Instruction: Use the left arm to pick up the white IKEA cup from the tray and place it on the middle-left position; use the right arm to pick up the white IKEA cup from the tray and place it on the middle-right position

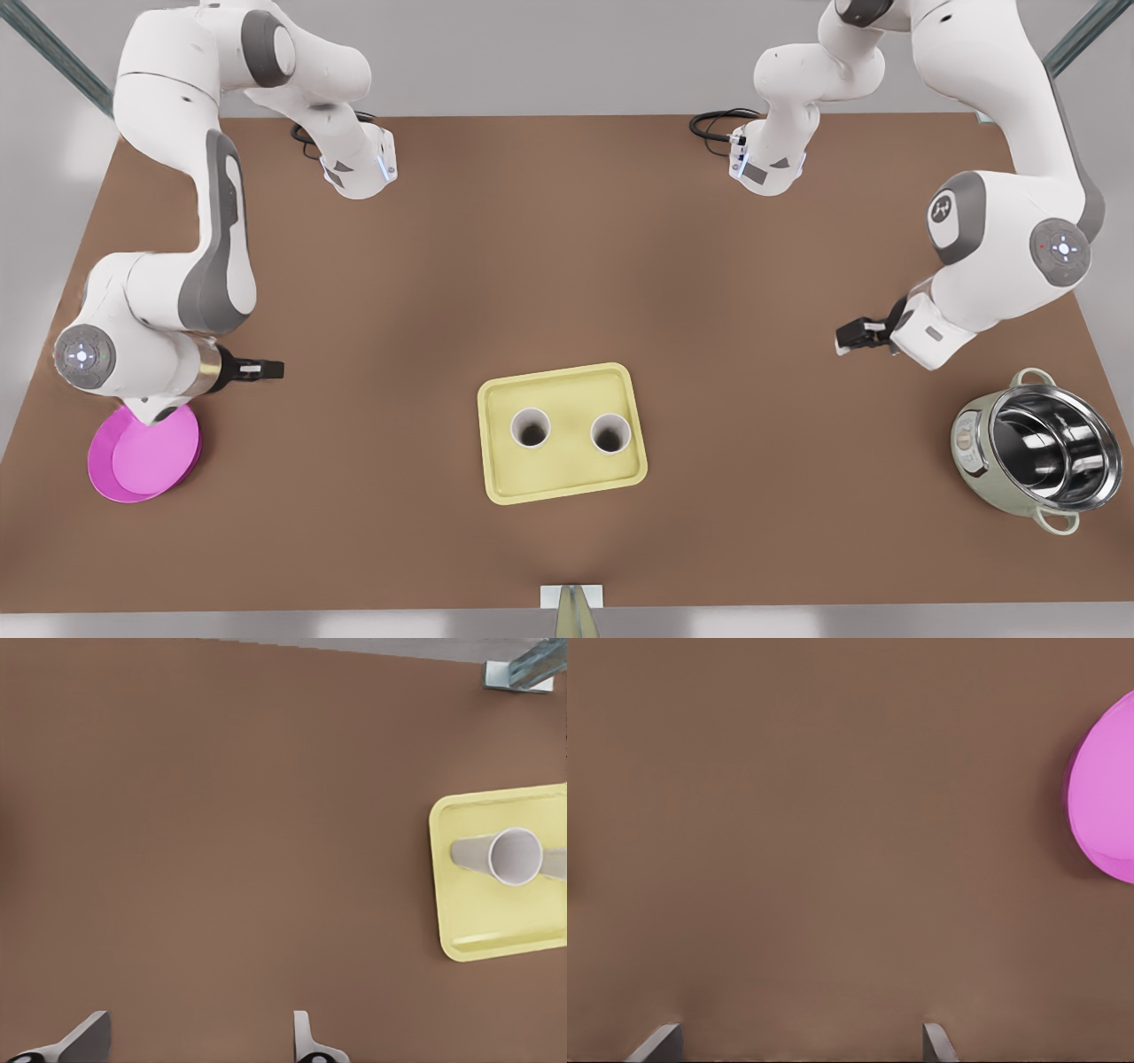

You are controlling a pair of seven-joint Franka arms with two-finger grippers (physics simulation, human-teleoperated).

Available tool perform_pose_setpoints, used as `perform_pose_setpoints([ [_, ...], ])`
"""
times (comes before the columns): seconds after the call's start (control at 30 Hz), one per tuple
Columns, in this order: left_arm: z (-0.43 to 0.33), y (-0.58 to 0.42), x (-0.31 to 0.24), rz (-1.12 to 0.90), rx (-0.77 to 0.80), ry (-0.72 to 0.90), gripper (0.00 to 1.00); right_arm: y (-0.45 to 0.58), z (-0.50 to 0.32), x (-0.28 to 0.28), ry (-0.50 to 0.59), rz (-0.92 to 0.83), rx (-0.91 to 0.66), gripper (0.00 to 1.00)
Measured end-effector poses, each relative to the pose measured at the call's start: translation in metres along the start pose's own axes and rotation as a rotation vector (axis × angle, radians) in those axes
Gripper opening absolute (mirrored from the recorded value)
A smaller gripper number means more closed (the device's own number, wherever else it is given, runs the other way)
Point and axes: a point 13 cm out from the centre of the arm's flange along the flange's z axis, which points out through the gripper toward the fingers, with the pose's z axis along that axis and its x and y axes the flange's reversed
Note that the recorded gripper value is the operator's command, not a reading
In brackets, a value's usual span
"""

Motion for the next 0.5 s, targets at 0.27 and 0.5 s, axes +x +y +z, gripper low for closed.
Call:
perform_pose_setpoints([
  [0.27, 0.072, -0.194, 0.011, 0.304, -0.060, 0.019, 1.00, 0.107, 0.005, -0.026, -0.198, -0.149, 0.027, 1.00],
  [0.5, 0.194, -0.268, 0.013, 0.304, -0.098, 0.050, 1.00, 0.289, 0.022, -0.095, -0.325, -0.333, -0.038, 0.99],
])
